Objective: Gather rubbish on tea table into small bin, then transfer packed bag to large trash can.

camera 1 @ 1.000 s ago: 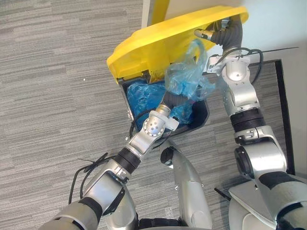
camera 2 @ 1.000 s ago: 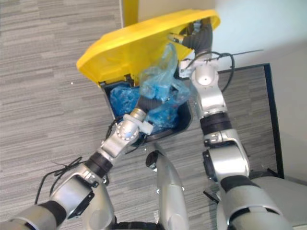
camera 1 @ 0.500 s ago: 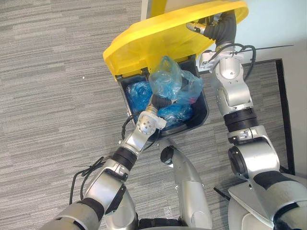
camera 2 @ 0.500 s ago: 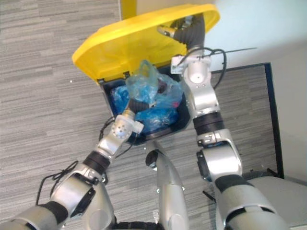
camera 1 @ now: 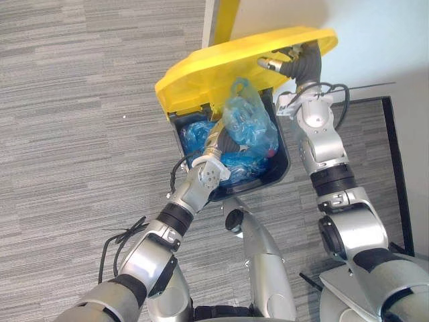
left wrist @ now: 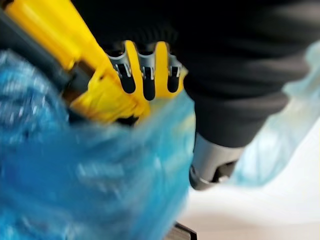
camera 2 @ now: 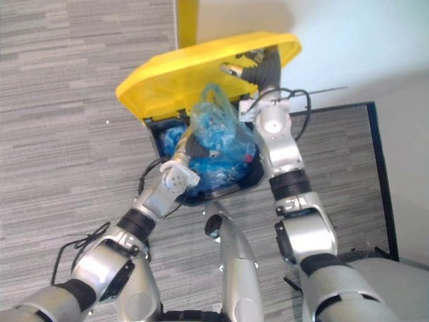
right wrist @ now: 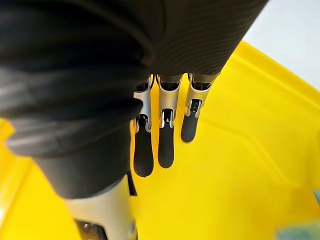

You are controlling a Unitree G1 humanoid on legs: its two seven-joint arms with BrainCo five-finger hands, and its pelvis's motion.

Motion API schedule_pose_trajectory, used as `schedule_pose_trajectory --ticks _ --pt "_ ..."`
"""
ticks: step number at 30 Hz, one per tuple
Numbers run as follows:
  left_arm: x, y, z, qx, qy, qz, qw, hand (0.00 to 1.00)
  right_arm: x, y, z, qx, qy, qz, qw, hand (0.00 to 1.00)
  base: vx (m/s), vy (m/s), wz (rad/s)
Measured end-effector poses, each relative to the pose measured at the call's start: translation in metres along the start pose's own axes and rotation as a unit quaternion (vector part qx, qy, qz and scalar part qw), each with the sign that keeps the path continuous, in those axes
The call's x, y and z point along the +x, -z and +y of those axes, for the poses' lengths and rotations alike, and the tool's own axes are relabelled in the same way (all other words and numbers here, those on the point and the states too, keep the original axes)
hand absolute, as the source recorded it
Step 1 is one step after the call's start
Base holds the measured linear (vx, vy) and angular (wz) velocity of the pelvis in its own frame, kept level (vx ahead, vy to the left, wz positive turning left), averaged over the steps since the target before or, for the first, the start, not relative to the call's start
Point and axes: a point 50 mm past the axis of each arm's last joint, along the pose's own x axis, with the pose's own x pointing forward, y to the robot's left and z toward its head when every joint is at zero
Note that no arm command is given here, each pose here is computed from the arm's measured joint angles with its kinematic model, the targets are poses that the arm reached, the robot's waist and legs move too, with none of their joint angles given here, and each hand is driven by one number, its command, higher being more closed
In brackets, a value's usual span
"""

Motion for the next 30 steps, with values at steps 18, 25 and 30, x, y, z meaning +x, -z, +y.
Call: schedule_pose_trajectory --ticks 18,25,30 --pt "-0.151 0.104 -0.003 -0.182 -0.032 0.198 0.963 0.00 -0.098 0.133 -0.017 -0.074 -0.042 0.252 0.964 0.00 -0.02 -0.033 0.07" --pt "-0.256 0.180 -0.043 -0.222 0.011 0.455 0.862 0.00 -0.151 0.165 -0.013 -0.064 -0.038 0.331 0.941 0.00 -0.08 -0.001 -0.03" --pt "-0.304 0.187 -0.066 -0.252 -0.028 0.563 0.786 0.00 -0.243 0.188 0.011 -0.014 -0.042 0.420 0.907 0.00 -0.04 -0.114 -0.11"
